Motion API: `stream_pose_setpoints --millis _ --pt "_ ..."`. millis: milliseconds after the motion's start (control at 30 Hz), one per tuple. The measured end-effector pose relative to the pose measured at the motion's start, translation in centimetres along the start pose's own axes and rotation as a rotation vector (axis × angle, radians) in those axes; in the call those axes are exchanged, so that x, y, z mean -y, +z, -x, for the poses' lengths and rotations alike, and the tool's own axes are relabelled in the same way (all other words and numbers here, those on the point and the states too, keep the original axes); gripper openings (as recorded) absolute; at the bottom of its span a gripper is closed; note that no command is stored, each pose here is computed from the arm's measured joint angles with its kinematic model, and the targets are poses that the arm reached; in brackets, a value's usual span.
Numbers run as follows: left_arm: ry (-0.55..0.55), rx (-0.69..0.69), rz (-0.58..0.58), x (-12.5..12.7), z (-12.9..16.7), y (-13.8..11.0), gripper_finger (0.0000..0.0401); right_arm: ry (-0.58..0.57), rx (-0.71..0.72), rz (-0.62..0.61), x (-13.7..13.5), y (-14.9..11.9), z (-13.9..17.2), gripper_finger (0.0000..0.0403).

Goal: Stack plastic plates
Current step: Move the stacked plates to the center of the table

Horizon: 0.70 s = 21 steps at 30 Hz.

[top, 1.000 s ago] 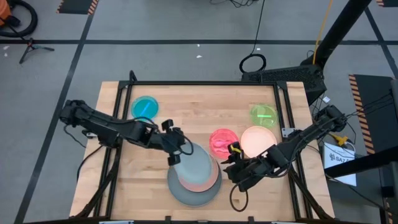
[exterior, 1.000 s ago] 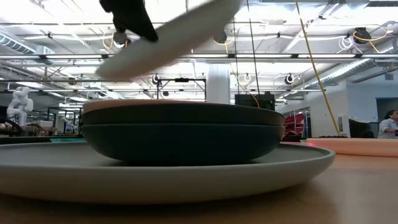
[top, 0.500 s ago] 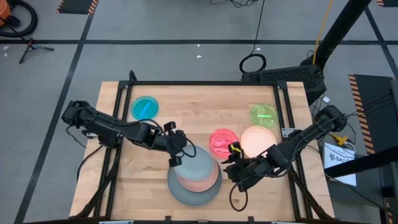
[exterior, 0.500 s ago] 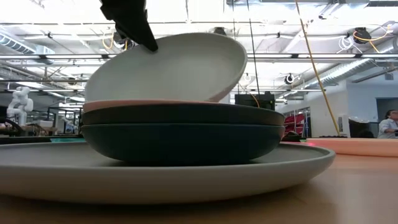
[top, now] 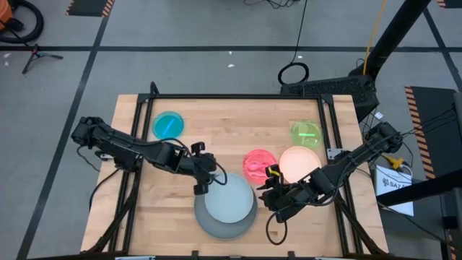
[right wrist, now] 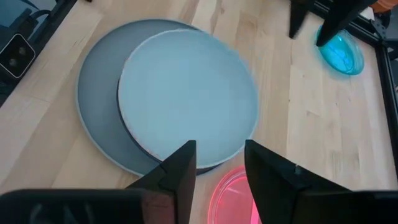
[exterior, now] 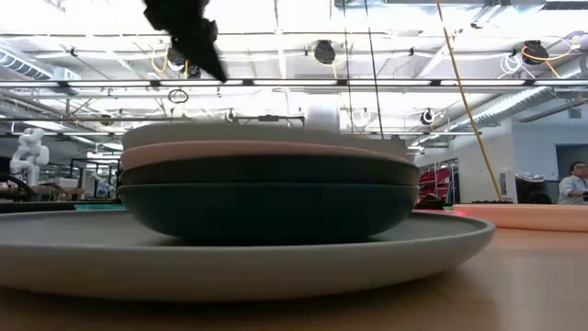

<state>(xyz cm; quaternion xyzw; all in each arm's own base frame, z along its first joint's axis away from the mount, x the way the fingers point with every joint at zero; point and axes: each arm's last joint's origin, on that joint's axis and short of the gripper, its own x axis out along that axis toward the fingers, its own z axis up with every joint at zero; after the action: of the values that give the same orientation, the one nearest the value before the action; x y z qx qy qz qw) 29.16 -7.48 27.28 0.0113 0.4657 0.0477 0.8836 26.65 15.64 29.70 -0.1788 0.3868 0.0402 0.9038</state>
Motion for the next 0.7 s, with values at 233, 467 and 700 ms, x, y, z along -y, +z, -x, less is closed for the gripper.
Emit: stream_pose_setpoints --millis 233,467,700 --pt "-0.145 -0.201 -0.382 3.0 -0.8 -4.6 0.0167 -0.003 -0.020 -0.029 0.0 -0.2 0.0 0.0128" --pt "-0.188 -0.172 -0.291 3.6 -3.9 -8.0 0.0101 -0.004 -0.020 -0.030 0.0 -0.2 0.0 0.0128" --pt "-0.206 -0.069 -0.230 3.3 -5.8 -9.2 0.0062 -0.002 -0.004 -0.037 0.0 0.0 0.0 0.0128"
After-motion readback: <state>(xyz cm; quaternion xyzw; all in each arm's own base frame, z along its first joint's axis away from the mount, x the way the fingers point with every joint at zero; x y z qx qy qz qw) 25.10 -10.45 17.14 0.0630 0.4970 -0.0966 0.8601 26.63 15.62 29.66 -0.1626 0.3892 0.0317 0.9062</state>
